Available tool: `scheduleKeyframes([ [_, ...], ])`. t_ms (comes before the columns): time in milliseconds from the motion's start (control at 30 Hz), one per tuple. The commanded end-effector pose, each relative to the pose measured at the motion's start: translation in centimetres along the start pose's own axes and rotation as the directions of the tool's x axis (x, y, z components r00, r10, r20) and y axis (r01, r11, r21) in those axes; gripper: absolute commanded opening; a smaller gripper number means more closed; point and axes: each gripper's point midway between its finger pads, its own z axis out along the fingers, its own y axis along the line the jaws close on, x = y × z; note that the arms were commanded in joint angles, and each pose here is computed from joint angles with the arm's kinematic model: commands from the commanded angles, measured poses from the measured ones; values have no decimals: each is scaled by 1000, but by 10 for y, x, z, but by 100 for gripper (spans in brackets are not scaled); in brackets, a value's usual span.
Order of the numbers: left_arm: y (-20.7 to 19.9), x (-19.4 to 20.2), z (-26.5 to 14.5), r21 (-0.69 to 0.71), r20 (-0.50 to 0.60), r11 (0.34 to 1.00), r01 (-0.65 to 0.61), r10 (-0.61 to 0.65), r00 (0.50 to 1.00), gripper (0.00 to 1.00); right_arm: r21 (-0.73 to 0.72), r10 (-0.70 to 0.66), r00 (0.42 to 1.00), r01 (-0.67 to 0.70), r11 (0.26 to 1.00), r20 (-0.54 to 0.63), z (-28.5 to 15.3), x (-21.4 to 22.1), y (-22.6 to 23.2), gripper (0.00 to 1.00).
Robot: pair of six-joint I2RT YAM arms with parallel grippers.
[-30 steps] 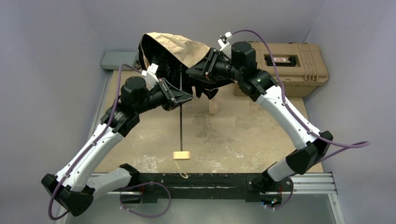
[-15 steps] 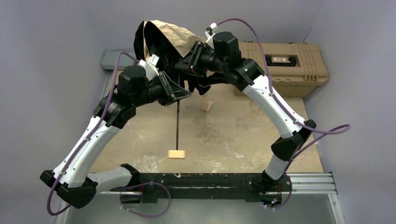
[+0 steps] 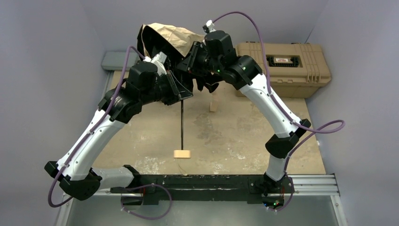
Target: Open the umbrella
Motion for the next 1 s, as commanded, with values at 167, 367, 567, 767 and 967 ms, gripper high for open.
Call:
scheduleKeyframes([
  [167,-45,-11,-28,144,65,980,-136,127,990,0,25,-146,988,145,989,47,0,7,6,27],
  [367,-43,-10,-21,136,62,985,-111,103,993,0,51,-151,987,148,988,53,-5,10,-1,12],
  [567,-43,-6,-21,148,55,983,-104,97,994,0,66,-169,980,162,985,109,-8,-4,0,4],
  [767,-44,10,-26,192,21,973,-126,124,992,0,153,-170,924,123,980,343,-14,-79,-12,5],
  [967,-52,23,-36,257,-2,962,-90,94,996,0,199,-168,801,63,978,574,-21,-164,-27,4],
])
